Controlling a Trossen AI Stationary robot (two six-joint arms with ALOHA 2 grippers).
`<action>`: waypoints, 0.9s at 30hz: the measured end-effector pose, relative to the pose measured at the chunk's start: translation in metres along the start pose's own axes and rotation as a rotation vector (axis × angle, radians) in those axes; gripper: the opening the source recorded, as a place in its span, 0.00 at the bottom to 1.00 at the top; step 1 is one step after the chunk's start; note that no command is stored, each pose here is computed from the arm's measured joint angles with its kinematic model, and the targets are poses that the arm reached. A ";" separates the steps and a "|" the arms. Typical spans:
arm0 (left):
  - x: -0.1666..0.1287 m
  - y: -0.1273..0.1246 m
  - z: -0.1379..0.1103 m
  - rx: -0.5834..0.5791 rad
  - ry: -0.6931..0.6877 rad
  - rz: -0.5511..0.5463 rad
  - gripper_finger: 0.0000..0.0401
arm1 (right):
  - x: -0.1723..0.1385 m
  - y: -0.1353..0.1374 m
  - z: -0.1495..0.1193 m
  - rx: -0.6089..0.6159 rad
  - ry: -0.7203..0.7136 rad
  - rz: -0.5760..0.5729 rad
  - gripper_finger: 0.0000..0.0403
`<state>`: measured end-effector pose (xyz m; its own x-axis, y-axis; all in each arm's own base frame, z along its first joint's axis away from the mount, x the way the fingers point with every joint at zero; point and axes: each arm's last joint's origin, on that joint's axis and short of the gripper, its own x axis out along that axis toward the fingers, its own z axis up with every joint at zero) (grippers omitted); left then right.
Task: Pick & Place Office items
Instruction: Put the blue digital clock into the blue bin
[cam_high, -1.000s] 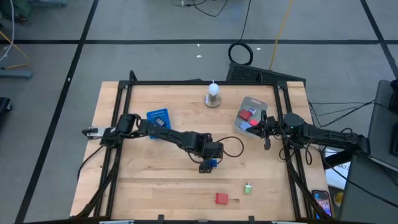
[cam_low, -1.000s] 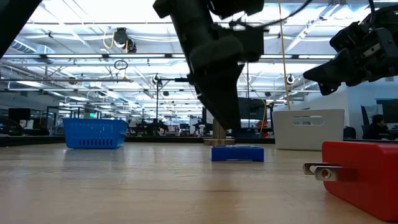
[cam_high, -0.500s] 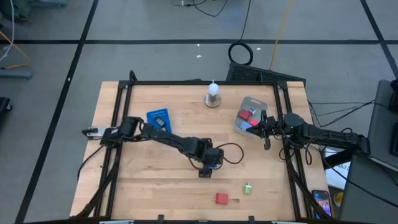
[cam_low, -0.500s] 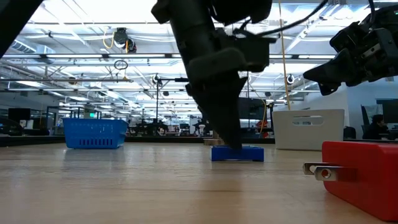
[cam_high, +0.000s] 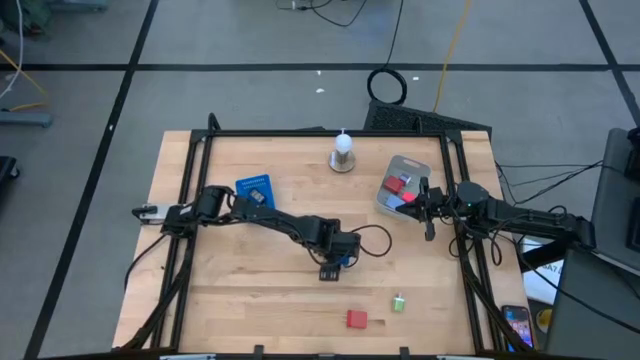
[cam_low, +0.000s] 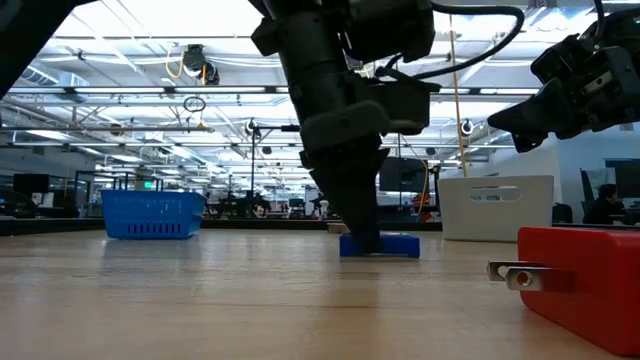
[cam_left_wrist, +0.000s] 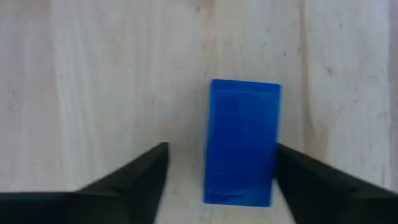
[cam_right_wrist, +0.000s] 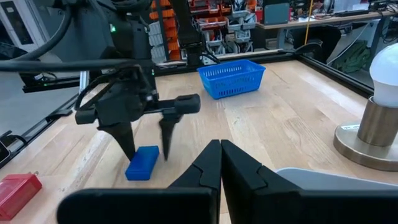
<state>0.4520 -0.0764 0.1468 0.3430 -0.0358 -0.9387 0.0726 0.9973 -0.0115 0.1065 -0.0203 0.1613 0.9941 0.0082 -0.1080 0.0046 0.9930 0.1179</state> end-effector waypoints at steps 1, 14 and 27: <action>0.000 0.000 0.000 0.015 0.002 -0.014 0.60 | 0.000 0.000 0.000 0.000 0.000 0.000 0.00; -0.039 -0.009 0.006 0.173 -0.075 -0.050 0.37 | 0.000 0.000 0.000 0.000 0.000 0.000 0.00; -0.222 0.003 -0.014 0.225 -0.498 0.093 0.37 | 0.000 0.000 -0.001 0.005 0.005 0.001 0.00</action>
<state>0.3630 -0.0646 0.3499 0.7549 -0.0292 -0.6552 0.2008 0.9613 0.1885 0.1065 -0.0202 0.1608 0.9935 0.0097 -0.1130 0.0043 0.9924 0.1228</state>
